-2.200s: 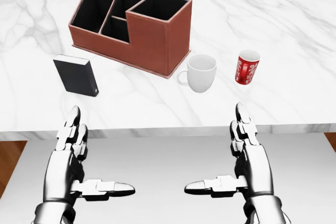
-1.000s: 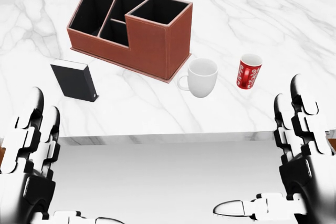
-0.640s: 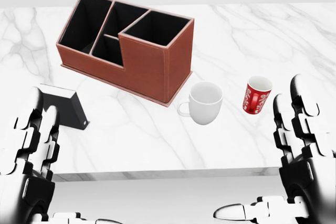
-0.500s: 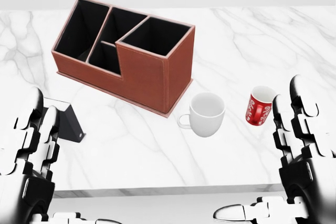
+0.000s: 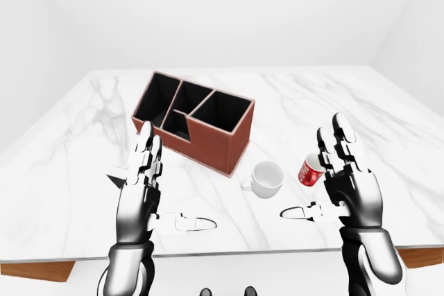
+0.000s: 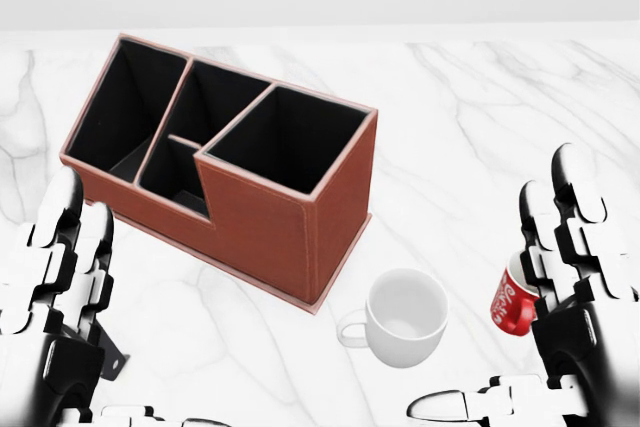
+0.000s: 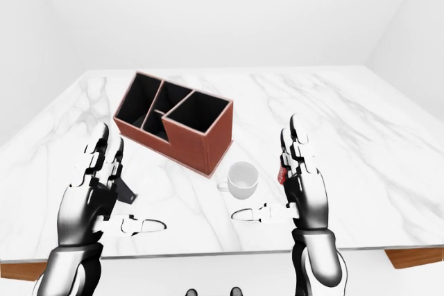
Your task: Pick up the red mug and place it to the right of the caddy.
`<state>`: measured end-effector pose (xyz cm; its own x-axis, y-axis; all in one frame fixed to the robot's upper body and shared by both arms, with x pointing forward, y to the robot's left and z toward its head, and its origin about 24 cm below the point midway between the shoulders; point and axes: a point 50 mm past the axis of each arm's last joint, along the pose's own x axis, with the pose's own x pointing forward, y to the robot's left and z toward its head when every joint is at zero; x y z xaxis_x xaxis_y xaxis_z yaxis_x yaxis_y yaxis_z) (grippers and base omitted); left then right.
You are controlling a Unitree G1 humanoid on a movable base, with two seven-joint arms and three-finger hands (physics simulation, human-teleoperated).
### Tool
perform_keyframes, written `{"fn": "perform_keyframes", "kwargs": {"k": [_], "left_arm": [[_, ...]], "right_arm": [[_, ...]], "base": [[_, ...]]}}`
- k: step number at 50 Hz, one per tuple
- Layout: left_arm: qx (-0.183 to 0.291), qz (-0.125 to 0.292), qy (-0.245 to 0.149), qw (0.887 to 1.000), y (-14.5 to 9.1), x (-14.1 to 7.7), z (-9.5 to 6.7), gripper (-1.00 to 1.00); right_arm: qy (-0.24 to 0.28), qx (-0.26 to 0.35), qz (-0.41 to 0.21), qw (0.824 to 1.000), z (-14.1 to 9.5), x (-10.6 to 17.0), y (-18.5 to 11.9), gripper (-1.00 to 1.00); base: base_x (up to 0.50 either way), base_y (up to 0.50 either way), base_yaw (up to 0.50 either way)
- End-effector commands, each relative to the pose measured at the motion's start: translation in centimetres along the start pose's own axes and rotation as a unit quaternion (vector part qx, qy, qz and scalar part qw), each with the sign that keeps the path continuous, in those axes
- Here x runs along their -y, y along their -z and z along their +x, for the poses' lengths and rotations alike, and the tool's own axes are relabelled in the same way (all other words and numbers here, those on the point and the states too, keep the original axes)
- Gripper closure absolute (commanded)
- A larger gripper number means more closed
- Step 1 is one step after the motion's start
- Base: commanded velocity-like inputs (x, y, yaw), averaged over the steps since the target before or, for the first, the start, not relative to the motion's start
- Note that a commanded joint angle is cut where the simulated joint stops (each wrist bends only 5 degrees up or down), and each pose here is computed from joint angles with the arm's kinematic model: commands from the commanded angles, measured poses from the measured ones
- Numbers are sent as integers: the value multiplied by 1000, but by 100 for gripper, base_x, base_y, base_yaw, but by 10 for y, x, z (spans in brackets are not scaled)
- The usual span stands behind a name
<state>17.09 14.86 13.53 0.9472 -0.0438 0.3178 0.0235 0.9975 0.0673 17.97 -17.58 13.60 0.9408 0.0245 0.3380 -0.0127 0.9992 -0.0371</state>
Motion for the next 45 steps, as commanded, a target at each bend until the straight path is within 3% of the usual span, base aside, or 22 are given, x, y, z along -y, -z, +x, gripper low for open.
{"fn": "perform_keyframes", "kwargs": {"k": [1,22,38,45], "left_arm": [[3,-1,0,1000,-2,0,0,-100],[4,-2,2,1000,-2,0,-1,-100],[6,-2,2,1000,-4,-1,-1,-100],[7,-2,1,1000,-4,-1,-1,-100]], "right_arm": [[0,2,0,1000,0,1,-1,-100],[10,0,-7,1000,2,2,1,-100],[-9,3,15,1000,-2,0,-1,-100],[-4,10,17,1000,-1,2,-3,-100]], "base": [[50,-3,0],[50,-3,0],[0,0,0],[0,-41,0]]}}
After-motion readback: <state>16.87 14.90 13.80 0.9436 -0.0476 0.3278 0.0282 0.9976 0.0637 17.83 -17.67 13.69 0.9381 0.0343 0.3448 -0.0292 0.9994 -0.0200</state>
